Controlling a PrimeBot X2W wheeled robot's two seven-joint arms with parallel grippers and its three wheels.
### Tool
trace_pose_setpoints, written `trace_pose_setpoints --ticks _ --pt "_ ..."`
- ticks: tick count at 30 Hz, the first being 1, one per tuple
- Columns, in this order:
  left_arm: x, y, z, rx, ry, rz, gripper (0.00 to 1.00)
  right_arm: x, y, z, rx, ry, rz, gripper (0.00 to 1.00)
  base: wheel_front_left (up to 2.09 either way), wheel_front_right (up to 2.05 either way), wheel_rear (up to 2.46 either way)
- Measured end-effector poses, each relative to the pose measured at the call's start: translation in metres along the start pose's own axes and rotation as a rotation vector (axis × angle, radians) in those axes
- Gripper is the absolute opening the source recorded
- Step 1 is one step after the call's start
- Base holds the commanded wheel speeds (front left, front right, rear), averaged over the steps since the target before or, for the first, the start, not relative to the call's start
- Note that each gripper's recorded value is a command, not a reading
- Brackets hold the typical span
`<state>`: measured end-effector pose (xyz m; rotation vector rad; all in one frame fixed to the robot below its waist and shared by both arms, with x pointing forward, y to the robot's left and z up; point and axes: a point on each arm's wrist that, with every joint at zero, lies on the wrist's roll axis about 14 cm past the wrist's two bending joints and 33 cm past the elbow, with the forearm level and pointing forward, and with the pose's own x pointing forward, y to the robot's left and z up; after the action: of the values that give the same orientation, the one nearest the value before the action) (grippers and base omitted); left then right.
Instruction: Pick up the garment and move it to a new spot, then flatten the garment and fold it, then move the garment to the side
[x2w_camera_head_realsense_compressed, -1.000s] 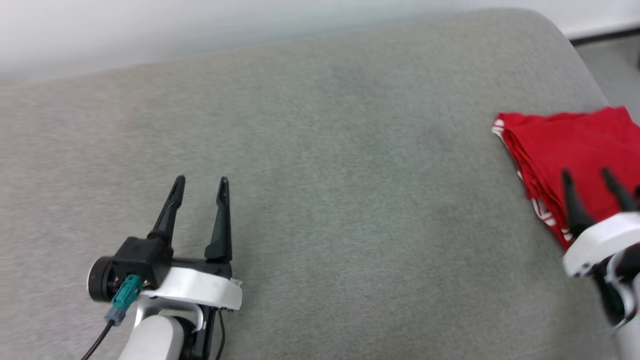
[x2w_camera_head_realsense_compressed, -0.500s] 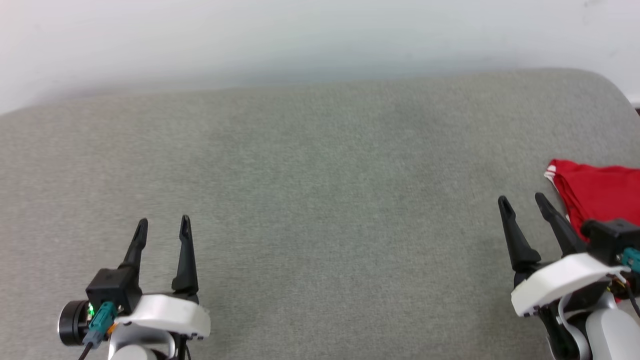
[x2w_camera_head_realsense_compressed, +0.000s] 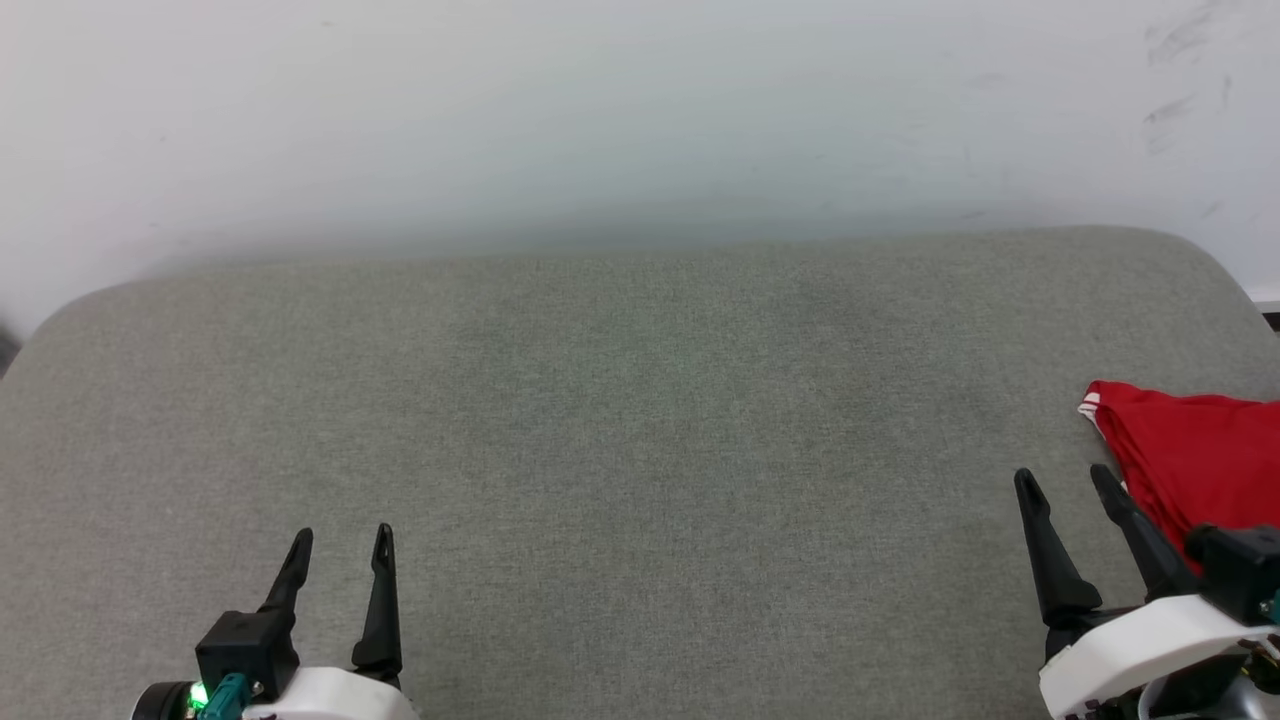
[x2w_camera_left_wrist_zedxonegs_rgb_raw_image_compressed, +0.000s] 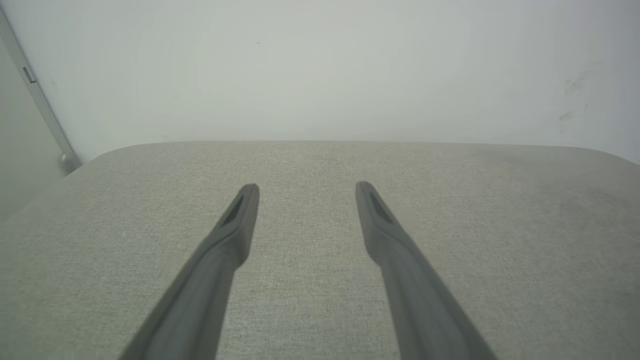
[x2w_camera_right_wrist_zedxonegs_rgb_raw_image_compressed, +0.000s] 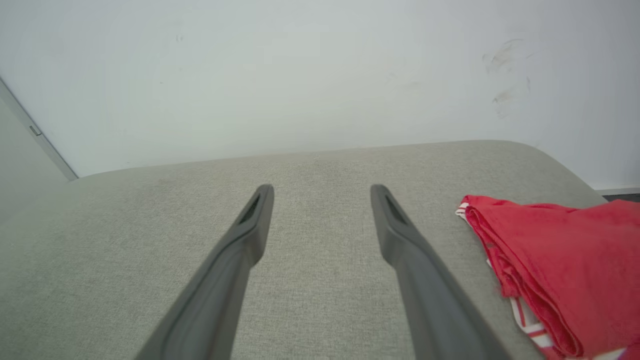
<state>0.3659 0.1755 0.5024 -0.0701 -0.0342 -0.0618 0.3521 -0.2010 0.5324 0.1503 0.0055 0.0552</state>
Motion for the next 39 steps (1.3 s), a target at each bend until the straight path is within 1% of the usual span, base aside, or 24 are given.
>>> trace_pose_setpoints --ticks 9,23,24,28,39 --pt "-0.005 0.002 -0.002 0.011 0.008 0.002 1.00 -0.005 0.005 0.010 -0.053 -0.016 0.011 1.00 0.00 0.00 0.00" --pt "-0.004 0.004 -0.002 0.013 0.009 0.008 1.00 -0.006 0.008 0.009 -0.057 -0.010 0.020 1.00 0.00 0.00 0.00" --pt "-0.004 0.003 -0.003 0.011 0.011 0.008 0.00 -0.006 0.008 0.009 -0.057 -0.009 0.019 0.00 0.00 0.00 0.00" --pt "-0.011 0.002 -0.019 -0.013 0.064 0.019 0.00 -0.008 0.005 -0.006 -0.037 0.034 0.011 0.00 0.00 0.00 0.00" --pt "-0.010 0.011 -0.028 -0.224 0.123 0.077 0.00 -0.006 0.003 -0.015 0.176 0.049 0.003 0.00 0.00 0.00 0.00"
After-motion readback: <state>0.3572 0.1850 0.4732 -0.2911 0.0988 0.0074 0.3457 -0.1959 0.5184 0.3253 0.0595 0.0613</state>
